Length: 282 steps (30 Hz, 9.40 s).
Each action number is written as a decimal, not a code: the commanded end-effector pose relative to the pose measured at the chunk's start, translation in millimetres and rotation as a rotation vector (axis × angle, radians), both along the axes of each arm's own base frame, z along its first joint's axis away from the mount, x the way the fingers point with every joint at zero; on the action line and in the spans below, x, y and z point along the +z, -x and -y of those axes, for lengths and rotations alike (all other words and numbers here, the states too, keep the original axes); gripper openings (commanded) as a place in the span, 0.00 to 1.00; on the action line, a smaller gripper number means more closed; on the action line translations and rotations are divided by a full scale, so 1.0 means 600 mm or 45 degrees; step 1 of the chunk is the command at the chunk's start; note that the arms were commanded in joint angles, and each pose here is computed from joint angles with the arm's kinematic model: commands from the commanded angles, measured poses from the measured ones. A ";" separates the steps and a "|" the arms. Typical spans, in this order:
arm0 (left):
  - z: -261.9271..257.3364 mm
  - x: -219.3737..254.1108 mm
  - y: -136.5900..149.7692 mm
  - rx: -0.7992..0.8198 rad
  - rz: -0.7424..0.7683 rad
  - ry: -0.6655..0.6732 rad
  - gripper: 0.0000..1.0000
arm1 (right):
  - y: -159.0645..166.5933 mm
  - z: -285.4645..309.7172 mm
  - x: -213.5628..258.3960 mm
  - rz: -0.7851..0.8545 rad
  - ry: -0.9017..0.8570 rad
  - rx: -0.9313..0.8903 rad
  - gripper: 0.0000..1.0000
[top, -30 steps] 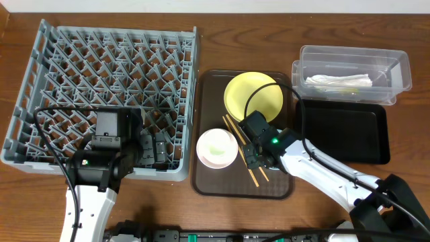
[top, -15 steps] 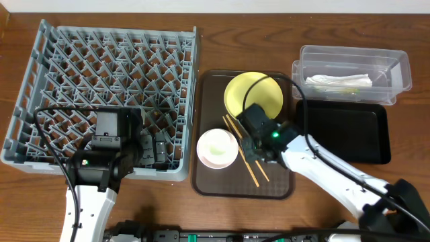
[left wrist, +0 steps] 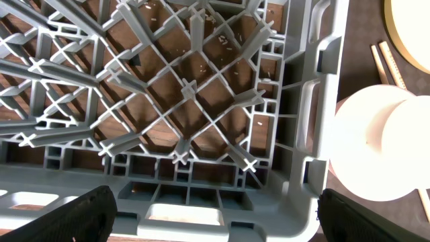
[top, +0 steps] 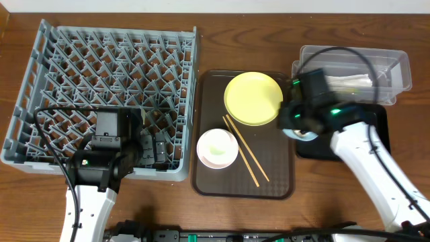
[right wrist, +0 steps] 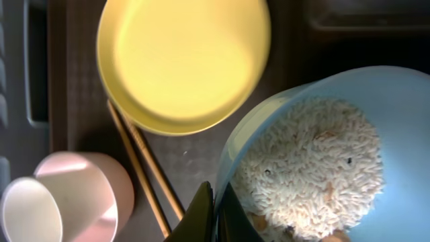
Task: Sort waste into correct bins and load items into the dishwasher
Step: 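Tip the blue bowl over the black tray to pour out the rice, then carry the empty blue bowl back and set it on the yellow plate, then grasp the white cup with the right gripper and lift it, then hand the white cup from the right gripper to the left gripper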
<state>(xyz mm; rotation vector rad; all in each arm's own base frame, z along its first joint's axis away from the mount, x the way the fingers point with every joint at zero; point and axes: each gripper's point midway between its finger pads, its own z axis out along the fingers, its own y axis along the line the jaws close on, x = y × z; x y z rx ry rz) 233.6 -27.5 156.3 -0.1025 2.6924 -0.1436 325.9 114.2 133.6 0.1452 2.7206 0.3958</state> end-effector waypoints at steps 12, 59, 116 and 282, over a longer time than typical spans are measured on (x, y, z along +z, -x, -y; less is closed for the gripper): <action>-0.001 0.013 -0.005 0.003 0.024 -0.007 0.98 | -0.006 0.105 -0.007 -0.025 -0.582 -0.118 0.01; -0.001 0.013 -0.005 0.003 0.023 -0.007 0.98 | 0.033 0.333 0.054 0.421 -1.422 -0.547 0.01; -0.001 0.013 -0.005 0.003 0.023 -0.007 0.98 | -0.023 0.184 0.080 0.310 -1.332 -0.255 0.01; 0.263 0.324 -0.038 -1.176 0.864 1.112 0.82 | 0.083 -0.316 0.347 0.150 -1.372 1.221 0.01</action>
